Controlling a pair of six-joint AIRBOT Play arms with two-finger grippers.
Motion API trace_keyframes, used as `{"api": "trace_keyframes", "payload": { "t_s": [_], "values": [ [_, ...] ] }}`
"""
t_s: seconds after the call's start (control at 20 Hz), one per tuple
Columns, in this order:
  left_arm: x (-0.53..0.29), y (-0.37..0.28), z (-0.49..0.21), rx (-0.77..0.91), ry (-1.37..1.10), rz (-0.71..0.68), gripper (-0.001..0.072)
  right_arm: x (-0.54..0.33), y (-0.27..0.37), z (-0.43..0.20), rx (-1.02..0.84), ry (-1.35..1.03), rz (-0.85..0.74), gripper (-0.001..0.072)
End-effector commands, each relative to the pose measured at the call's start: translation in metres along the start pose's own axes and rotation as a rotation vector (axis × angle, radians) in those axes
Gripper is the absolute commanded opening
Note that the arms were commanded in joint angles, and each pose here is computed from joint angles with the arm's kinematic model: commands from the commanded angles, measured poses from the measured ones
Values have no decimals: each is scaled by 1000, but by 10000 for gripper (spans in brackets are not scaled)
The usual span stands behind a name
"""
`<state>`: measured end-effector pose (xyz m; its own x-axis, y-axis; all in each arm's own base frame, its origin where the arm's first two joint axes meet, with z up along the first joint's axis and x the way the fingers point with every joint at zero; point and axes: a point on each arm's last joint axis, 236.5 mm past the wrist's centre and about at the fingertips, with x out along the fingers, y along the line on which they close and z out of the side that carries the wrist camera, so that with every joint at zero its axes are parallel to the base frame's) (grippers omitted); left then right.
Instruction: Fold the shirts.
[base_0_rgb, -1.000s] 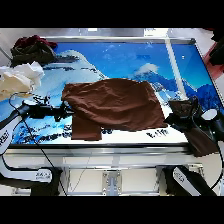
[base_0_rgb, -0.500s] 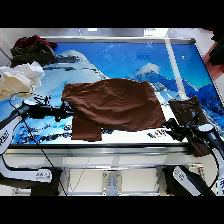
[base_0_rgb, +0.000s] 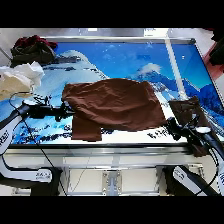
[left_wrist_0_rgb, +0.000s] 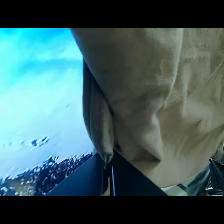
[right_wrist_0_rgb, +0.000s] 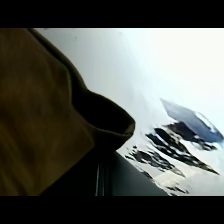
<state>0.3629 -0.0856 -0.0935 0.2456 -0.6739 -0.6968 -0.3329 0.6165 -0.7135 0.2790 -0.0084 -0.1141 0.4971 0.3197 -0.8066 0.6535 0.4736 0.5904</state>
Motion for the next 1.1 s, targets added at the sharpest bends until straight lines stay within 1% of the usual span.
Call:
{"api": "trace_keyframes", "payload": {
  "t_s": [0.0,0.15,0.25,0.4,0.5,0.6,0.7,0.8,0.9,0.95,1.05],
  "values": [
    [-6,-16,10,30,-31,-40,19,-6,16,16,-6,-53,41,36],
    [-45,-80,22,180,-115,-152,19,-47,77,34,-156,-112,164,35],
    [-92,-132,16,358,-206,-182,18,-103,136,39,-299,-195,278,35],
    [-182,-210,-28,643,-423,-198,18,-215,215,5,-563,-350,432,34],
    [-255,-256,-74,846,-667,-159,17,-298,245,-28,-696,-529,477,33],
    [-343,-287,-111,965,-1017,-64,16,-382,254,-64,-811,-768,457,32],
    [-435,-307,-149,1006,-1355,45,15,-452,253,-84,-859,-999,404,31],
    [-489,-327,-182,1082,-1505,142,15,-504,265,-102,-913,-1141,406,31],
    [-520,-347,-189,1134,-1581,197,15,-526,286,-99,-963,-1188,428,31],
    [-524,-352,-176,1130,-1574,218,15,-522,297,-91,-981,-1162,444,31],
    [-501,-346,-128,1072,-1445,229,15,-487,325,-67,-1008,-1005,513,31]
  ]
}}
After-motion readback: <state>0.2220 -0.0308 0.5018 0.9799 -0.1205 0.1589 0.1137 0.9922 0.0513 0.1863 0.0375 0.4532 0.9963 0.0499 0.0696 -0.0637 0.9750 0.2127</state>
